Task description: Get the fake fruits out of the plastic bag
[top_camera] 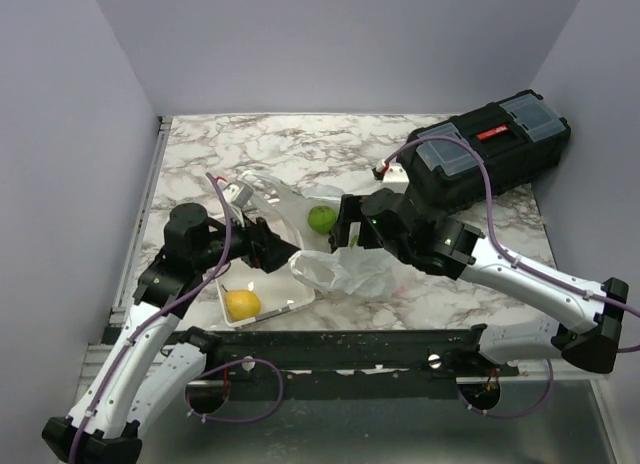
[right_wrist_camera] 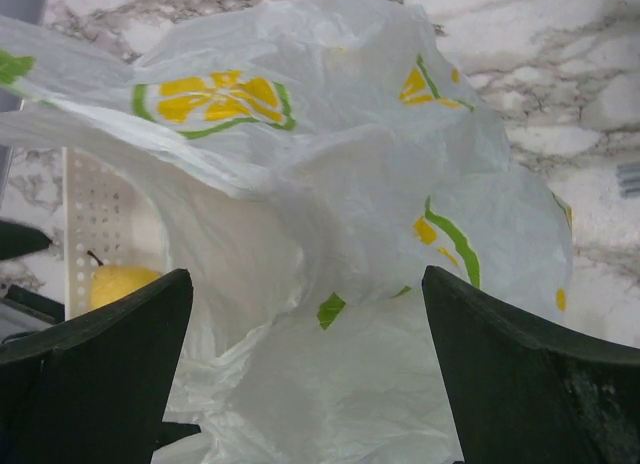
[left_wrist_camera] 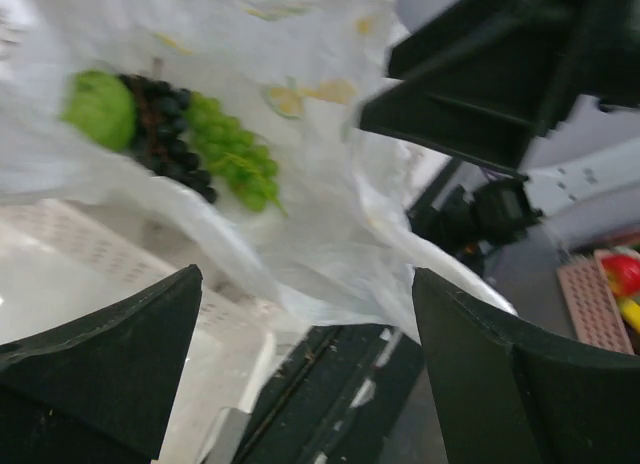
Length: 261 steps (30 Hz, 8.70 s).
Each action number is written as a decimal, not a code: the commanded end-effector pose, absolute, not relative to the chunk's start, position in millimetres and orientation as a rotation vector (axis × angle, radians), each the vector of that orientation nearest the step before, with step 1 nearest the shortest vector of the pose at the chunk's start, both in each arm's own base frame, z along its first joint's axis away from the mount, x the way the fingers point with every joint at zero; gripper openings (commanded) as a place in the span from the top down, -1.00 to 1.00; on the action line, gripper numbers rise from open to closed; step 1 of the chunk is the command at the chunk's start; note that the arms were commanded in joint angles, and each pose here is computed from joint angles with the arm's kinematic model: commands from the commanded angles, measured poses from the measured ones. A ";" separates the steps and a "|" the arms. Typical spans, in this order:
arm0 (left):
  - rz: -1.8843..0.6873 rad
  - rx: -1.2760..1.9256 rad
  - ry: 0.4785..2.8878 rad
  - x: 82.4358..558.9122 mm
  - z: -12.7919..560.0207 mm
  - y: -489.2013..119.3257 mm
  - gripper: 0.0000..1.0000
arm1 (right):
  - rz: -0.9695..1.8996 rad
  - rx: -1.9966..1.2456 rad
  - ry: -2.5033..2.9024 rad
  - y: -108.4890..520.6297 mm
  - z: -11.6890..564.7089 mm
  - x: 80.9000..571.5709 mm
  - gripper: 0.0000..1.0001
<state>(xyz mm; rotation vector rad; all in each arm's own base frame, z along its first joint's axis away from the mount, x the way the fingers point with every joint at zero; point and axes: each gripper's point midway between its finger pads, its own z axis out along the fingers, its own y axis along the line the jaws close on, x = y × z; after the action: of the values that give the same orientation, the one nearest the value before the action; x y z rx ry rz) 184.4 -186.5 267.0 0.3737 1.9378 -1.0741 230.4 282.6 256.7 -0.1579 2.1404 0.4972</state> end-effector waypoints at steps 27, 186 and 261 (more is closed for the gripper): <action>-1.343 0.787 1.791 106.5 261.9 -293.8 -0.82 | 0.468 -0.216 2.243 234.2 179.3 189.5 0.59; -1.381 0.534 1.795 141.1 223.1 -246.8 -0.87 | 0.140 -0.321 2.031 275.7 168.1 275.8 0.26; -1.175 0.419 2.098 250.1 128.2 -384.2 0.89 | 0.154 -0.080 1.975 205.4 190.6 256.1 0.99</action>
<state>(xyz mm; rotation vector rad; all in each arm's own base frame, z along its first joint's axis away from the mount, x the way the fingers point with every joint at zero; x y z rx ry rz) 268.3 -388.1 75.3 0.3238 2.1922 -1.0245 258.2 215.2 198.0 -0.1053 1.9689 0.1977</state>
